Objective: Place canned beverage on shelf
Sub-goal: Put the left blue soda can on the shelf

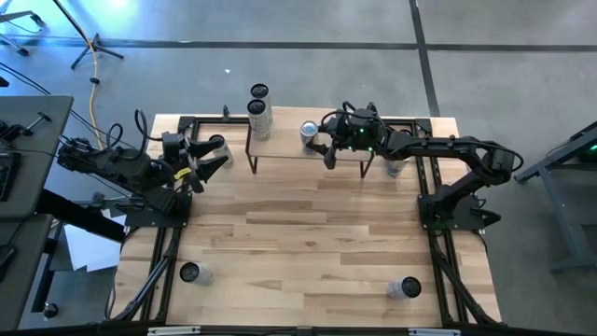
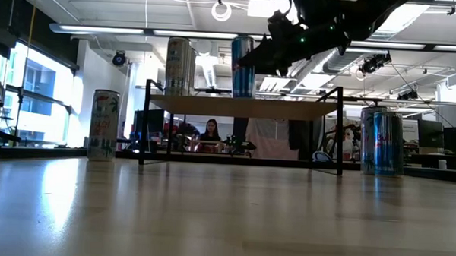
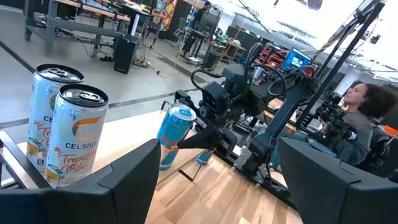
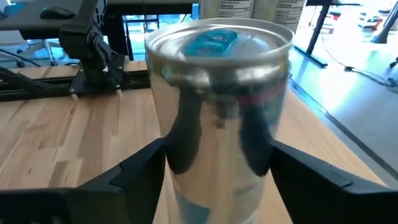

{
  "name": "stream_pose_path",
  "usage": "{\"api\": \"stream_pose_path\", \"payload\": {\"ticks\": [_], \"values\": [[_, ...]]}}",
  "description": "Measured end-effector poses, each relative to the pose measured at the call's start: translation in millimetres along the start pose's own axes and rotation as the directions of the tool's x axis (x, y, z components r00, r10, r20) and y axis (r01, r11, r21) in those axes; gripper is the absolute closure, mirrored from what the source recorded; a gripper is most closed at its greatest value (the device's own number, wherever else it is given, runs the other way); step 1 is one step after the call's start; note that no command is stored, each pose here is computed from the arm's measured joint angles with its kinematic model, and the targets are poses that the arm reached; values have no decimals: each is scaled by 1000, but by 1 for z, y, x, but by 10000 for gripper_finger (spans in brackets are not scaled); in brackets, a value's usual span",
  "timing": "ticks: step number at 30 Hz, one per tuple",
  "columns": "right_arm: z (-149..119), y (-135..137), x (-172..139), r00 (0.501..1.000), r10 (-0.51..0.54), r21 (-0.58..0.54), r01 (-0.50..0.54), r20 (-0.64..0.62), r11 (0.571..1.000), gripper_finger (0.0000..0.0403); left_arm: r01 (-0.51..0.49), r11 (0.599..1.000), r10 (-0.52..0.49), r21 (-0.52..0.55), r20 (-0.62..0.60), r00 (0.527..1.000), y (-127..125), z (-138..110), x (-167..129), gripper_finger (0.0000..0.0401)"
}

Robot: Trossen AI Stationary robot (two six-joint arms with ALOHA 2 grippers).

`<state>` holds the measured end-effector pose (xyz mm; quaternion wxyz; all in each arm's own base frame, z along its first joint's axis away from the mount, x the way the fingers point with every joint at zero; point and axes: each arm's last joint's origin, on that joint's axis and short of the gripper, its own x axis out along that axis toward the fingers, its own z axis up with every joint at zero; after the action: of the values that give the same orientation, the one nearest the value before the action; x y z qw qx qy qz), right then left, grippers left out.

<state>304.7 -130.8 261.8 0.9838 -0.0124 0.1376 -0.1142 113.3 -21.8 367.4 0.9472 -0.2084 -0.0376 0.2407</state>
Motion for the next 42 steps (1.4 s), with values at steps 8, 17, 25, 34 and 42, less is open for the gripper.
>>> {"api": "stream_pose_path", "payload": {"ticks": [8,17,25,34,42], "values": [[1,0,0,998,-70,-16,70,-4,997,106,0,1000,0,-1,0,1000,0,0,0,105],[6,5,-14,996,-72,38,74,-58,997,102,0,1000,0,0,0,1000,0,0,0,105],[13,19,-49,984,-29,41,37,-177,998,102,0,1000,0,1,-1,1000,0,0,0,105],[11,62,-71,952,-11,193,73,-307,978,102,0,1000,0,2,-2,1000,0,0,0,105],[13,133,-63,921,-298,214,353,-251,911,102,-1,1000,1,4,-3,1000,0,0,0,105]]}}
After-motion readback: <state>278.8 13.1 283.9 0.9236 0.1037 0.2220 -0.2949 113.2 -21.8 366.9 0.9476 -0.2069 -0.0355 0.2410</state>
